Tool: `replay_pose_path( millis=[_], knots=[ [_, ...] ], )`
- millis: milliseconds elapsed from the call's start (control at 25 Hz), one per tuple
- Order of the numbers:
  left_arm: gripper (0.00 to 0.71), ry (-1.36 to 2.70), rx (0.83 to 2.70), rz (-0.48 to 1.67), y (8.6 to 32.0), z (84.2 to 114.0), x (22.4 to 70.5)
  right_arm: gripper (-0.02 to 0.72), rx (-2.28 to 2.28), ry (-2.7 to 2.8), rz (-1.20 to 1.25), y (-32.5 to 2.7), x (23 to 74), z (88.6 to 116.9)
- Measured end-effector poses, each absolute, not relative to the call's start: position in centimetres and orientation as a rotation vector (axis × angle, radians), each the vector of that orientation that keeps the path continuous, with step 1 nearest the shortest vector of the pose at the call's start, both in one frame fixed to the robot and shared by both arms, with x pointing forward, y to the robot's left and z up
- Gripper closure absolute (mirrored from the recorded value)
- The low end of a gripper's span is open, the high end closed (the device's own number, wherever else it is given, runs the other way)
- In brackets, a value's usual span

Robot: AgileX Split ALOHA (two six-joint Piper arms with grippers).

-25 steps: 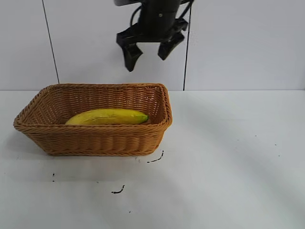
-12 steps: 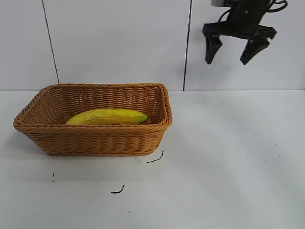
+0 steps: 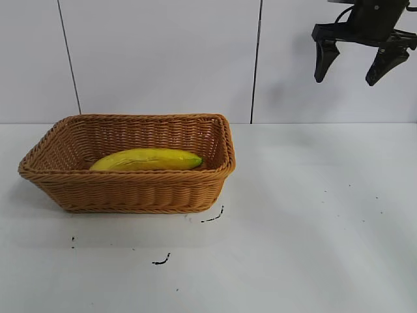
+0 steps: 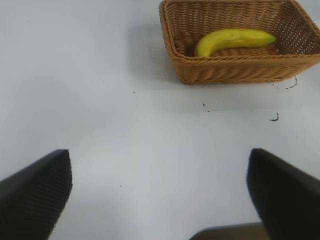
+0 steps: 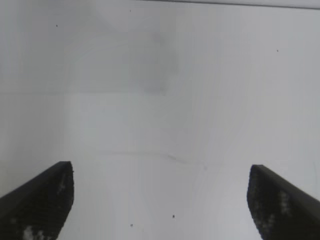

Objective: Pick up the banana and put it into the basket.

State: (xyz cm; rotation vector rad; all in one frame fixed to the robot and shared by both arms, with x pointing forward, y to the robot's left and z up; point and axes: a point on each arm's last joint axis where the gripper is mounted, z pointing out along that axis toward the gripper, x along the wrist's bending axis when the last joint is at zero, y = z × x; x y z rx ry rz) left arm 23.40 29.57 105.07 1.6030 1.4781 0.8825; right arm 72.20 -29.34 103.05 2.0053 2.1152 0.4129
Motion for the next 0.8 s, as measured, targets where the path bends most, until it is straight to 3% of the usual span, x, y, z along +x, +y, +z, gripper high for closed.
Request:
replay_pose_path(
  millis=[320,800],
  knots=[
    [0.020,1.478,1.603,0.883,29.6,105.1,23.4,0.057,2.093,2.192,0.300,-29.2,63.5,104.9],
    [0.020,1.478,1.603,0.883,29.6,105.1,23.4,0.057,2.118,2.281,0.197,-29.2,47.6,105.0]
  ],
)
